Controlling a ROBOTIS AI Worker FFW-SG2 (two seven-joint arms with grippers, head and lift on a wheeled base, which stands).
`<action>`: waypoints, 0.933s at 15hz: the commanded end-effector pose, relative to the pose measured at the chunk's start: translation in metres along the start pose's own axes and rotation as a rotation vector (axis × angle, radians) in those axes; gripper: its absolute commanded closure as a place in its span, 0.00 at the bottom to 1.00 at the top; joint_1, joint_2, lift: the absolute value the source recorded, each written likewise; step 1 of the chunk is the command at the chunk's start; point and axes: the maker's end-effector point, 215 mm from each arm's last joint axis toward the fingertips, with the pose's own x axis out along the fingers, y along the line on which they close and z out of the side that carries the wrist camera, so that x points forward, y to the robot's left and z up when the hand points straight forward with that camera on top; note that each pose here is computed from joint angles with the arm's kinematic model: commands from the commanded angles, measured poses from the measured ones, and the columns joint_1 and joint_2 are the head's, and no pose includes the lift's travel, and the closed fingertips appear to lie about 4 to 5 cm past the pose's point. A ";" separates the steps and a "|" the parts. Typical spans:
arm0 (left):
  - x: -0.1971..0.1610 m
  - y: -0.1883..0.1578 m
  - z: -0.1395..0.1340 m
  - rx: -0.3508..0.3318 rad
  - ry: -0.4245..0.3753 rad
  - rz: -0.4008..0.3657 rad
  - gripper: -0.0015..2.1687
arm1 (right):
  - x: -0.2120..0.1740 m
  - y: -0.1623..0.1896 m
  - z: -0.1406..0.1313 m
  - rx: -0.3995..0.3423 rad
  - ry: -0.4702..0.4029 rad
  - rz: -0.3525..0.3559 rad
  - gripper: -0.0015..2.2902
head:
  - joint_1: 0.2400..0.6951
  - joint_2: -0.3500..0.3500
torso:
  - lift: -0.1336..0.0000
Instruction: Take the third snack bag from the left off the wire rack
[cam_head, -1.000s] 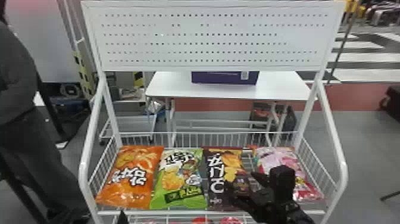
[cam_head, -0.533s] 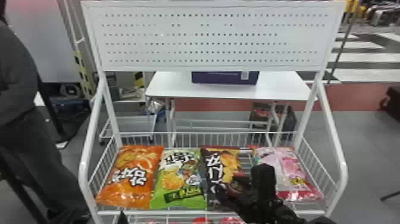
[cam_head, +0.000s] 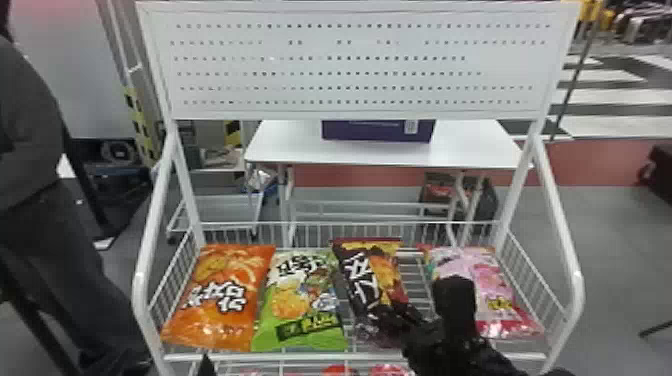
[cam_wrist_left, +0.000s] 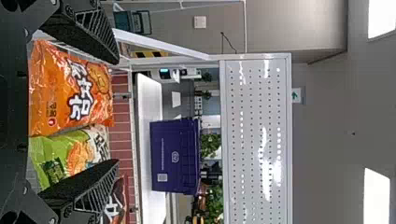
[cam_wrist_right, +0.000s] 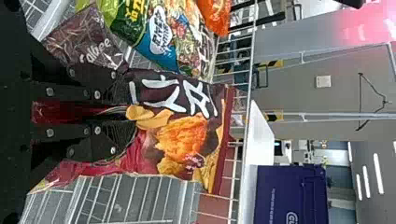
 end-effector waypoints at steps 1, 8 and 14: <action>-0.001 0.000 0.000 0.001 0.000 0.000 0.07 | -0.015 -0.004 0.017 0.000 -0.046 -0.013 0.98 | 0.57 0.50 | 1.00; -0.001 -0.002 0.006 0.002 -0.010 -0.003 0.07 | -0.127 -0.021 0.083 -0.017 -0.238 -0.040 0.98 | 0.57 0.50 | 1.00; 0.002 0.001 0.009 0.005 -0.018 0.000 0.07 | -0.245 -0.062 0.057 -0.001 -0.266 -0.114 0.98 | 0.57 0.50 | 1.00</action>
